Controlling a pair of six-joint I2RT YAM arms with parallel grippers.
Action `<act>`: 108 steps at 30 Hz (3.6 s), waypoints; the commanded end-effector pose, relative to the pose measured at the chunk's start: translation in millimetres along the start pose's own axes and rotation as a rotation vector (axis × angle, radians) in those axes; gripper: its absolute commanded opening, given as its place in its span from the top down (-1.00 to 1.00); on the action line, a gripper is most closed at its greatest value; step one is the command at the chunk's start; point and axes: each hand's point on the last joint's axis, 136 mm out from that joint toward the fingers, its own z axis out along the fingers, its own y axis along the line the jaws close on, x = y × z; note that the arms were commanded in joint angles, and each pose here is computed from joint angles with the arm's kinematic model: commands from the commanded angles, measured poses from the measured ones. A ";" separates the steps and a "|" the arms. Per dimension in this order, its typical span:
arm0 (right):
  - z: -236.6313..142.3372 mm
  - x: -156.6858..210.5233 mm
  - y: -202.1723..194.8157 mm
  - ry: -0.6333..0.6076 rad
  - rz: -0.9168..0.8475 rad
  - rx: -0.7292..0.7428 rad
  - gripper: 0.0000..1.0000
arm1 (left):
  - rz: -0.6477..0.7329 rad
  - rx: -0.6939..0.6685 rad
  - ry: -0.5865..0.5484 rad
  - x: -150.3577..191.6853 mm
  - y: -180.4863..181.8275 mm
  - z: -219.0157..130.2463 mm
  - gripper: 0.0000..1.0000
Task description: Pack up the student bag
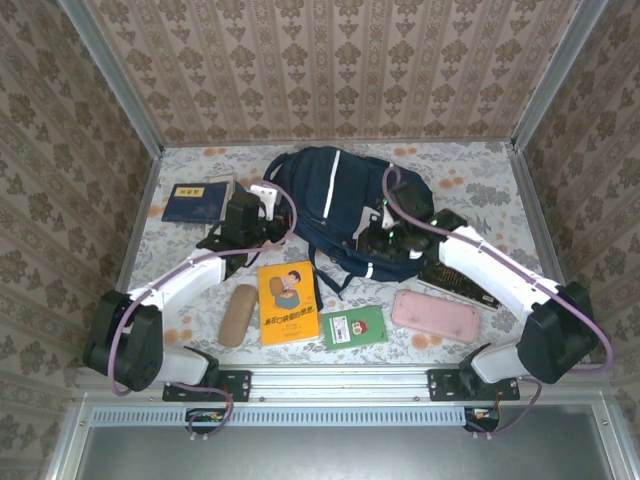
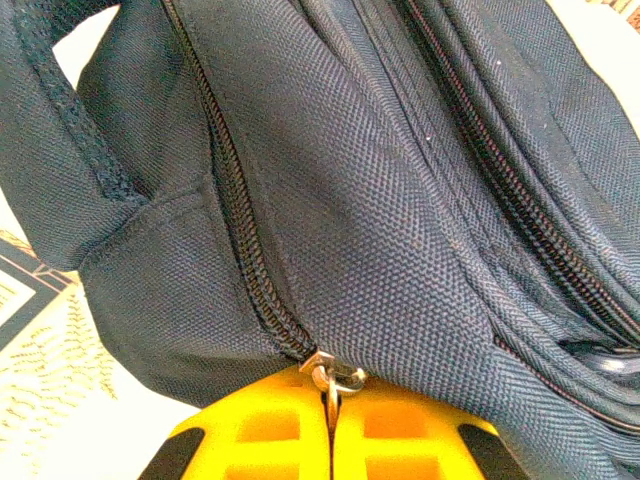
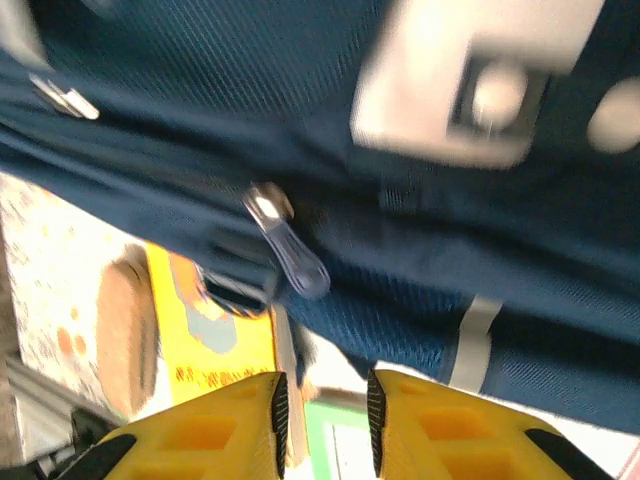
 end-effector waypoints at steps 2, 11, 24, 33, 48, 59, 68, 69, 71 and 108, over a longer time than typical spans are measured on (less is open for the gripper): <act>20.6 26.4 19.0 0.076 -0.005 -0.112 0.53 | -0.038 0.080 -0.134 -52.5 -21.8 -25.2 1.00; 40.9 -15.3 -65.0 -0.077 -0.030 0.304 0.60 | -0.054 0.136 -0.099 -41.0 -40.5 -36.7 1.00; 9.6 -128.0 -130.7 -0.260 0.105 0.540 0.36 | -0.005 0.260 0.000 9.1 -92.6 -37.3 1.00; -29.1 -93.1 -44.9 -0.233 0.375 0.024 0.01 | 0.008 0.329 0.041 13.2 -121.9 -19.2 1.00; 21.8 -64.4 6.2 -0.080 0.800 -0.338 -0.19 | 0.017 0.391 0.054 7.0 -153.8 -0.5 1.00; 37.4 -77.3 12.3 -0.155 0.856 -0.409 0.21 | 0.021 0.386 0.068 15.1 -155.1 -1.8 1.00; 33.4 -81.1 6.4 -0.233 0.856 -0.429 1.00 | 0.028 0.391 0.062 13.3 -157.4 -6.2 1.00; 32.3 -81.0 5.6 -0.241 0.853 -0.432 1.00 | 0.028 0.388 0.060 13.3 -156.6 -6.4 1.00; 28.1 -80.6 4.0 -0.259 0.848 -0.437 1.00 | 0.031 0.381 0.057 12.6 -154.8 -7.7 1.00; 23.3 -83.5 -21.1 -0.292 0.763 -0.290 1.00 | 0.075 0.312 0.094 16.5 -132.3 -19.5 1.00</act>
